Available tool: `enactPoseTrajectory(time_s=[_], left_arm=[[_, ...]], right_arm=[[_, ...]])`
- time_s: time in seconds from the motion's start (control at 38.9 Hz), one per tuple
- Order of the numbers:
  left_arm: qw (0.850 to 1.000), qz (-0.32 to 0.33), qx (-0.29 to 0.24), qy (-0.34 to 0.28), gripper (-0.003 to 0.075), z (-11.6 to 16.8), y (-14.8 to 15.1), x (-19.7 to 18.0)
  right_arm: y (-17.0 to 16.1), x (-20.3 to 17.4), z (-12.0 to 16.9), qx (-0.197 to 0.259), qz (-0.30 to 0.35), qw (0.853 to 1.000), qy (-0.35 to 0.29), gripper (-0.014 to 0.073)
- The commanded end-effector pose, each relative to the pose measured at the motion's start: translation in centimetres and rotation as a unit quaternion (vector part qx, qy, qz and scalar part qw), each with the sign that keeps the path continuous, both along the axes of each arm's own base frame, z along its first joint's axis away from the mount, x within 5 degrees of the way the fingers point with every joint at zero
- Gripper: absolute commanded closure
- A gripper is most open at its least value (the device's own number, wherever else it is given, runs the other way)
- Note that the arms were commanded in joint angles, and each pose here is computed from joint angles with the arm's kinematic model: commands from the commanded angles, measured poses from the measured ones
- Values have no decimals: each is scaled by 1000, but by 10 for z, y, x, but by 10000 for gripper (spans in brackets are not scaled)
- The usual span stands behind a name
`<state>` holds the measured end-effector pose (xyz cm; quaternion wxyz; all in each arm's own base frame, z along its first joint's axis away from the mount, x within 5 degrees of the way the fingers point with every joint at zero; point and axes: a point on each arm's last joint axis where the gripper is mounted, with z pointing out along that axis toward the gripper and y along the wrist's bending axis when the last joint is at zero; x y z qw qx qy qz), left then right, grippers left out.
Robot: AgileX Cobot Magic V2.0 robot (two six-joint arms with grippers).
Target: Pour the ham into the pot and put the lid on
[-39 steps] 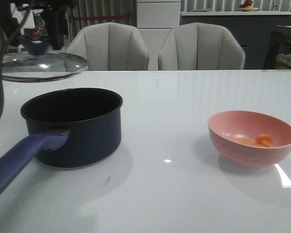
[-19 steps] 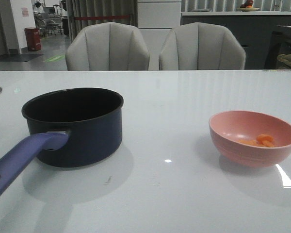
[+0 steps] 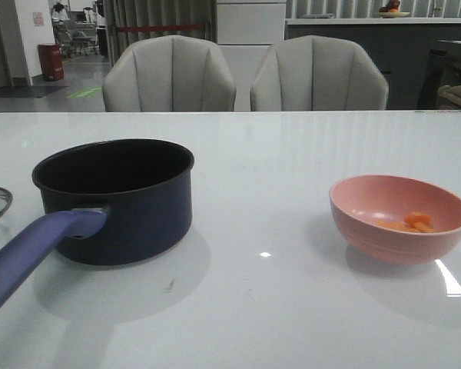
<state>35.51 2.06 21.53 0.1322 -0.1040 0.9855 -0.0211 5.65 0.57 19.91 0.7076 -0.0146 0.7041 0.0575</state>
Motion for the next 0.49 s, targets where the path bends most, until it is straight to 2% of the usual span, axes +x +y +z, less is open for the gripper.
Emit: enactPoseTrajectory(time_s=[0.0, 0.13, 0.28, 0.46], left_arm=[[999, 0, 1, -41, 384, 16, 0, 5], [1000, -10, 1, -24, 354, 8, 0, 6], [1000, -13, 0, -10, 213, 4, 0, 5], [1000, -15, 3, -8, 202, 4, 0, 5]], right_arm=[[0, -2, 9, -1, 2, 999, -47, 414], [0, -2, 9, -1, 2, 999, -47, 414], [0, -2, 9, -1, 2, 999, -47, 414], [0, -2, 9, -1, 2, 999, -47, 414]])
